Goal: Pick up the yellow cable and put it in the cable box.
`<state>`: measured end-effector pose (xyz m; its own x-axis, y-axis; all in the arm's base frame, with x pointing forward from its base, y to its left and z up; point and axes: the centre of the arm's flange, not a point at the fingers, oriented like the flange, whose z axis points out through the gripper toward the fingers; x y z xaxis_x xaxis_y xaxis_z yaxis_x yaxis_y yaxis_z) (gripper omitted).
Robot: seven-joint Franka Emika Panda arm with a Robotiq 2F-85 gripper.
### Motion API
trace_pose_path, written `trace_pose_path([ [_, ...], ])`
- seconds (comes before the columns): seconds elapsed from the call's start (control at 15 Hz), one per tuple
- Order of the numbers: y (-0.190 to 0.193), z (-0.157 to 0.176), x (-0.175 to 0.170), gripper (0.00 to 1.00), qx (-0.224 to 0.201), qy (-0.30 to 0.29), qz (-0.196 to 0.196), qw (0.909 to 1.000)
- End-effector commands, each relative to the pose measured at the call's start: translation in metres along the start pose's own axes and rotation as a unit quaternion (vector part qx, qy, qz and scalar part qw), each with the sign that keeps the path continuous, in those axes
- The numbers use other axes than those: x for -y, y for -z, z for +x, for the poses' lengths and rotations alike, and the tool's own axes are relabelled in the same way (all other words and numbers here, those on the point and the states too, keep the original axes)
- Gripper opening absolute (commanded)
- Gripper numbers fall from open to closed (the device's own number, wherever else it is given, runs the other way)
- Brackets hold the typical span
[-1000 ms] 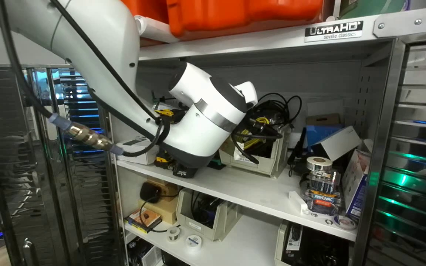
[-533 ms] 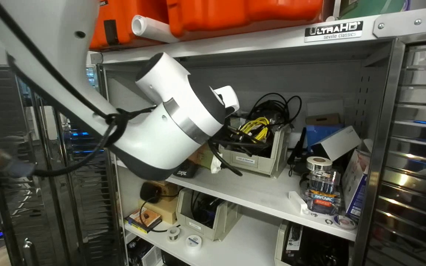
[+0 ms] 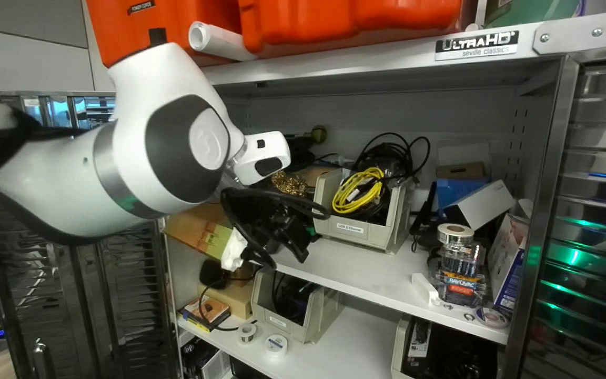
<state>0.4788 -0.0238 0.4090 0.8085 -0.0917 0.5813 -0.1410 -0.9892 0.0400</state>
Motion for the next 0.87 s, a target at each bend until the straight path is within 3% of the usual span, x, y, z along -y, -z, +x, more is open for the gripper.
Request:
trace_pose_path([
  [0.0, 0.074, 0.019, -0.03, 1.0, 0.063, 0.021, 0.022, 0.9976],
  [0.2, 0.109, 0.026, -0.048, 1.0, 0.112, 0.031, 0.046, 0.9921],
  [0.27, 0.06, 0.005, -0.031, 1.0, 0.1, 0.024, 0.031, 0.9942],
  [0.47, 0.09, 0.011, -0.047, 1.0, 0.106, 0.027, 0.048, 0.9928],
  [0.8, 0.088, 0.008, -0.045, 1.0, 0.111, 0.032, 0.048, 0.9922],
])
